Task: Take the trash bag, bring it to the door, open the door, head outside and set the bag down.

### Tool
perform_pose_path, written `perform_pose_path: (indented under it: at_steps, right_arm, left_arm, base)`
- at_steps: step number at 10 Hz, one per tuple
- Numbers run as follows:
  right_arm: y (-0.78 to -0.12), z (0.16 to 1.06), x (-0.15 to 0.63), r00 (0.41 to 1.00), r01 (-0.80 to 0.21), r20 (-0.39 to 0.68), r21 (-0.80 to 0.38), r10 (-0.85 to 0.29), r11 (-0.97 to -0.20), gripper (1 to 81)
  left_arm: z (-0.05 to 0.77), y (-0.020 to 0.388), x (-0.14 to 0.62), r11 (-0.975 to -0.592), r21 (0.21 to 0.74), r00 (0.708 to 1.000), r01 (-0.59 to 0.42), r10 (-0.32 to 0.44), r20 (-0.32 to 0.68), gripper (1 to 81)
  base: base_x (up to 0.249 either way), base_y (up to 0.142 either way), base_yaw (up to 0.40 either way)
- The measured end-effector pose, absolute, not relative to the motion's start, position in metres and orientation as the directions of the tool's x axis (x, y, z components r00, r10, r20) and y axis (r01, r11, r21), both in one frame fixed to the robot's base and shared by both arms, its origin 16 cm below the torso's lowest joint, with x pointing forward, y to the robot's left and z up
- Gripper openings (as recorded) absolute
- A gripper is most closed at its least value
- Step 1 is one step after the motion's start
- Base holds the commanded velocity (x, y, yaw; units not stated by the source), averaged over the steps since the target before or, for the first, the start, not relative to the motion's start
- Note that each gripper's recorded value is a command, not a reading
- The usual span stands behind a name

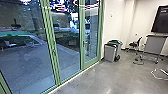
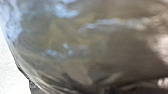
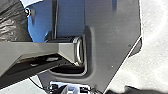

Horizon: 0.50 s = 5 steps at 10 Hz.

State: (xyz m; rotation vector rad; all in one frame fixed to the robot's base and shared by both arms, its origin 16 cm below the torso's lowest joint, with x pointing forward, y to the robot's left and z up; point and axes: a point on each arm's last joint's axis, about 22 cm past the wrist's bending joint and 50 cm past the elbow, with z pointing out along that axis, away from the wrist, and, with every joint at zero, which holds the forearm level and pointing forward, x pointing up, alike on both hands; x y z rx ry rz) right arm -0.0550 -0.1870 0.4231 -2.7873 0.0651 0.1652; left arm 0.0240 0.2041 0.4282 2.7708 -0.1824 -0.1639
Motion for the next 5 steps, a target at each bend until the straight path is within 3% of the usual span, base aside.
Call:
perform_pose_path:
  at_steps: [5]
  right_arm:
    - [-0.1874, 0.423, -0.055, 0.992, -0.065, -0.122, -0.338, -0.025, -0.939, 81.1]
  left_arm:
    - [0.4282, 0.2041, 0.0245, -0.928, 0.358, 0.985, -0.106, -0.147, -0.09, 1.0]
  base:
    - [0.149, -0.067, 0.0]
